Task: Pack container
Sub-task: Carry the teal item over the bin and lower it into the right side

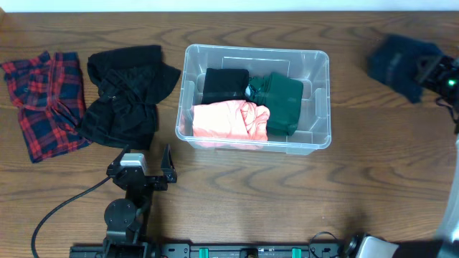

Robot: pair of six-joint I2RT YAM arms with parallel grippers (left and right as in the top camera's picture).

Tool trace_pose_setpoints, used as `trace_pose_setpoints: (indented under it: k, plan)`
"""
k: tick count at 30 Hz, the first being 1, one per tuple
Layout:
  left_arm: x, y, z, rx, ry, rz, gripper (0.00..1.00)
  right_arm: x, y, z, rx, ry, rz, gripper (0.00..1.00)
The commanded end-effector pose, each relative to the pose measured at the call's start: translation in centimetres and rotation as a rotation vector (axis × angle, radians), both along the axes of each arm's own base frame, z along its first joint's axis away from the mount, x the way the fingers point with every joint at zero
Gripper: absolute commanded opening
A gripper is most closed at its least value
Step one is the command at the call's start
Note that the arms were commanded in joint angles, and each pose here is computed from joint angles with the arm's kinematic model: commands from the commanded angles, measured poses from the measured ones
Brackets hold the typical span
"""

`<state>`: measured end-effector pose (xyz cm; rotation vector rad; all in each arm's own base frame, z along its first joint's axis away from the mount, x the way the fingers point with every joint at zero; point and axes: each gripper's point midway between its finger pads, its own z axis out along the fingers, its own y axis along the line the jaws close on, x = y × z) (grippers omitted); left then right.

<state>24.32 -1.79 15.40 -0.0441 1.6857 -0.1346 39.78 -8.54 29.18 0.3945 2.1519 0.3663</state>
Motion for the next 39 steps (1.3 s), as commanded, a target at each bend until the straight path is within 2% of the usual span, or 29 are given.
trace_pose_setpoints:
  k: [1, 8, 14, 18, 25, 39]
  plan:
    - [0.0, 0.1, -1.8, 0.004, 0.043, 0.010, 0.98, -0.9, 5.3, 3.1, 0.043, -0.064, 0.124, 0.01]
    - [0.0, 0.1, -1.8, 0.004, 0.043, 0.010, 0.98, -3.2, 13.2, 4.6, 0.125, -0.054, 0.288, 0.01]
    - [0.0, 0.1, -1.8, 0.004, 0.043, 0.010, 0.98, -5.6, 19.7, 2.1, 0.182, 0.088, 0.451, 0.01]
    - [0.0, 0.1, -1.8, 0.004, 0.043, 0.010, 0.98, -6.9, 22.9, 0.4, 0.213, 0.187, 0.499, 0.01]
    - [0.0, 0.1, -1.8, 0.004, 0.043, 0.010, 0.98, -7.9, 23.4, -2.6, 0.181, 0.337, 0.372, 0.01]
    - [0.0, 0.1, -1.8, 0.004, 0.043, 0.010, 0.98, -6.5, 24.3, -7.2, 0.149, 0.473, 0.367, 0.01]
